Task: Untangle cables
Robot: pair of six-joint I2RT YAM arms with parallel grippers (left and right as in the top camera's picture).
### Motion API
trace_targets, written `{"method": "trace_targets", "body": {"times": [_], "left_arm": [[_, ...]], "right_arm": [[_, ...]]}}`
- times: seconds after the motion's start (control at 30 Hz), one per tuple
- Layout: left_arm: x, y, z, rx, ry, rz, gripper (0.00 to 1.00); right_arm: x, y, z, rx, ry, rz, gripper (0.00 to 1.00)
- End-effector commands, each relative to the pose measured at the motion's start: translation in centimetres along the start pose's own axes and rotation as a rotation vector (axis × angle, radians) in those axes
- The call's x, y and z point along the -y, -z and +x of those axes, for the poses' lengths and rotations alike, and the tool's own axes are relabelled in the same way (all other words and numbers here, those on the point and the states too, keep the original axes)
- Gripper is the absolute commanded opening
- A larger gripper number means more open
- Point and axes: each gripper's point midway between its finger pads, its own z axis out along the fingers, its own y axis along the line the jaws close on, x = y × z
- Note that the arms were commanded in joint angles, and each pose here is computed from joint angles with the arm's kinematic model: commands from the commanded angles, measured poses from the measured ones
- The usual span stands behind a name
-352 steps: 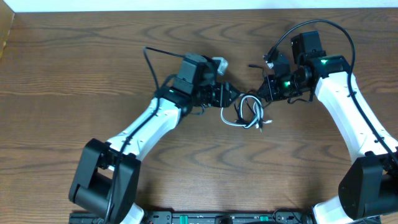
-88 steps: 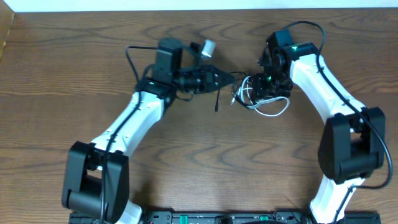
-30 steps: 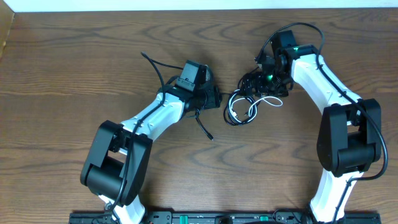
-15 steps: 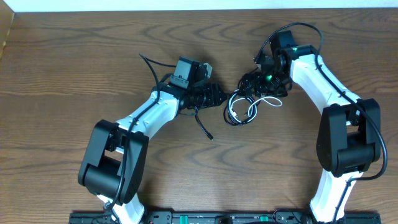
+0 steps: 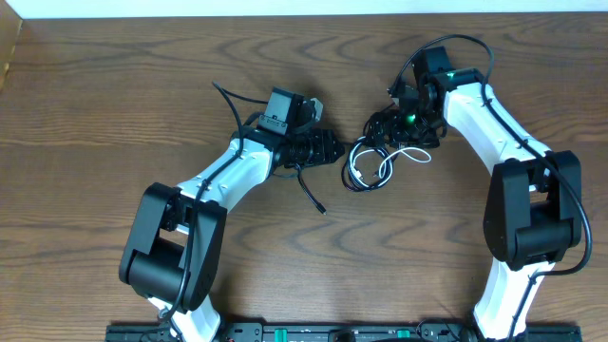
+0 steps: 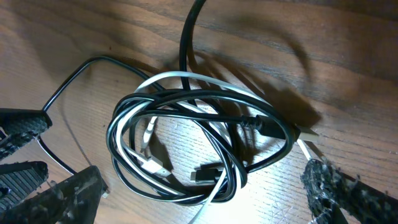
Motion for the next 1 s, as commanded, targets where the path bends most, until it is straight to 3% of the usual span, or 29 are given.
{"method": "trace_targets", "body": {"times": [0.0, 0.97], "left_arm": [[0.35, 0.65, -0.09, 0.007, -0.039, 0.018, 0.56], [0.24, 0.66, 0.06, 0.001, -0.080, 0.014, 0.57]], "right_arm": [[-0.99, 0.88, -0.10, 0.021, 0.019, -0.017, 0.99], [-1.20, 0.79, -0.03, 0.019, 0.025, -0.017, 0.99]]}}
